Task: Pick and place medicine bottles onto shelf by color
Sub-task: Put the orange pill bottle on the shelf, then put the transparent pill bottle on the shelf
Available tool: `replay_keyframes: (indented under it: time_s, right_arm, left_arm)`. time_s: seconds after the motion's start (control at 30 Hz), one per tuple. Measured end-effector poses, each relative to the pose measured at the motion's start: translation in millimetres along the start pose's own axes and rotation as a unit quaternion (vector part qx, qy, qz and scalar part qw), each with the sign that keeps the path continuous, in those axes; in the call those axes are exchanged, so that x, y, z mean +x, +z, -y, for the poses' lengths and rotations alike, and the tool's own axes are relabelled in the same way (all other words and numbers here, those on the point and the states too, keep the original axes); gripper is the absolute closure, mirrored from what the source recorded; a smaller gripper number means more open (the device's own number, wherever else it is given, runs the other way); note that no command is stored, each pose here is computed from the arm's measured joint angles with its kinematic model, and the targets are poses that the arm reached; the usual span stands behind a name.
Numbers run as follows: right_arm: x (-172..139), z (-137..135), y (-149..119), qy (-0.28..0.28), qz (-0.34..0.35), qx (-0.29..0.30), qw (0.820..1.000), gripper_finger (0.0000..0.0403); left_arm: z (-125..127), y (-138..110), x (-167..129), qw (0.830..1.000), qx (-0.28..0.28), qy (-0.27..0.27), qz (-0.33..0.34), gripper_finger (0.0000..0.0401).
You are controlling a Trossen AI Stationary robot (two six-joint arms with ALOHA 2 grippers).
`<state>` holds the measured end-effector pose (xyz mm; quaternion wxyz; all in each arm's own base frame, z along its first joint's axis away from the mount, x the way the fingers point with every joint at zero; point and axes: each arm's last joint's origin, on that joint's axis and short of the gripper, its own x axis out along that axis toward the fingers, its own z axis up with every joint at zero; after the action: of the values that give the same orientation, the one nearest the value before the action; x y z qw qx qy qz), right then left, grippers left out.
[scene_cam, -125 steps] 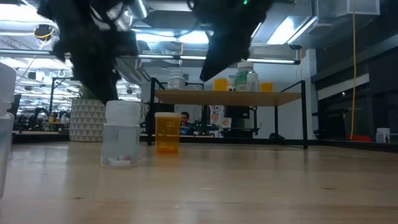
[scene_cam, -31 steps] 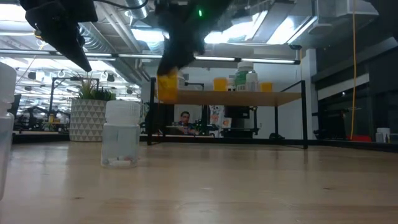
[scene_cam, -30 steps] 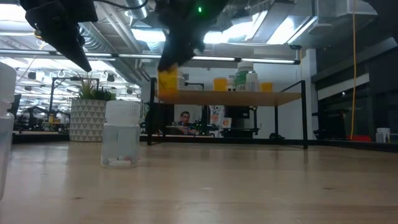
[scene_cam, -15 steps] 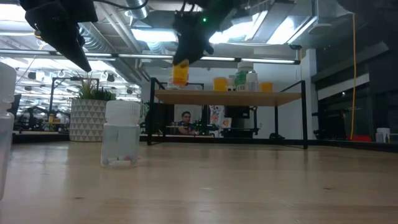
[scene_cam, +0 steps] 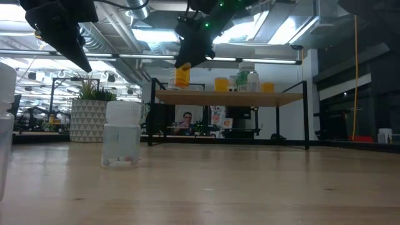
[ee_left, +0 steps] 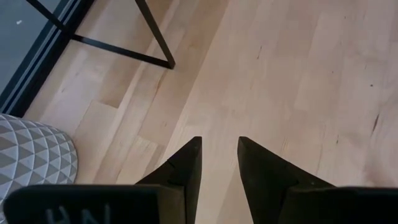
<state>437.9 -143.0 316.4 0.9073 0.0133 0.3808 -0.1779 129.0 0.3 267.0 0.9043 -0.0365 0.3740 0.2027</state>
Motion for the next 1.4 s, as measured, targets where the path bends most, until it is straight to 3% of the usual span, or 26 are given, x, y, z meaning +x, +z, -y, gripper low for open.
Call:
replay_keyframes:
  time_s: [0.37,0.53,0.63,0.8,1.13,1.4]
  right_arm:
    - [-3,5,7,-0.005,0.022,0.0,1.0,0.0154]
    - [-27,9,26,-0.007,0.047,-0.002,0.999,0.0153]
    - [-50,1,36,0.03,0.047,0.011,0.998,0.0153]
    - [-79,-40,37,0.116,0.01,0.005,0.993,0.0153]
    - [-91,-147,2,0.184,-0.098,0.01,0.978,0.0153]
    - [-87,-235,-34,0.218,-0.073,0.017,0.973,0.0153]
  left_arm:
    - [0,0,0,1.0,0.0,0.0,0.0,0.0303]
    - [0,0,0,1.0,0.0,0.0,0.0,0.0303]
    - [0,0,0,1.0,0.0,0.003,0.001,0.0303]
    - [-1,0,0,1.0,0.0,0.012,0.004,0.0303]
    - [-1,0,0,1.0,0.0,0.012,0.004,0.0303]
    - [-1,0,0,1.0,0.0,0.011,0.003,0.0303]
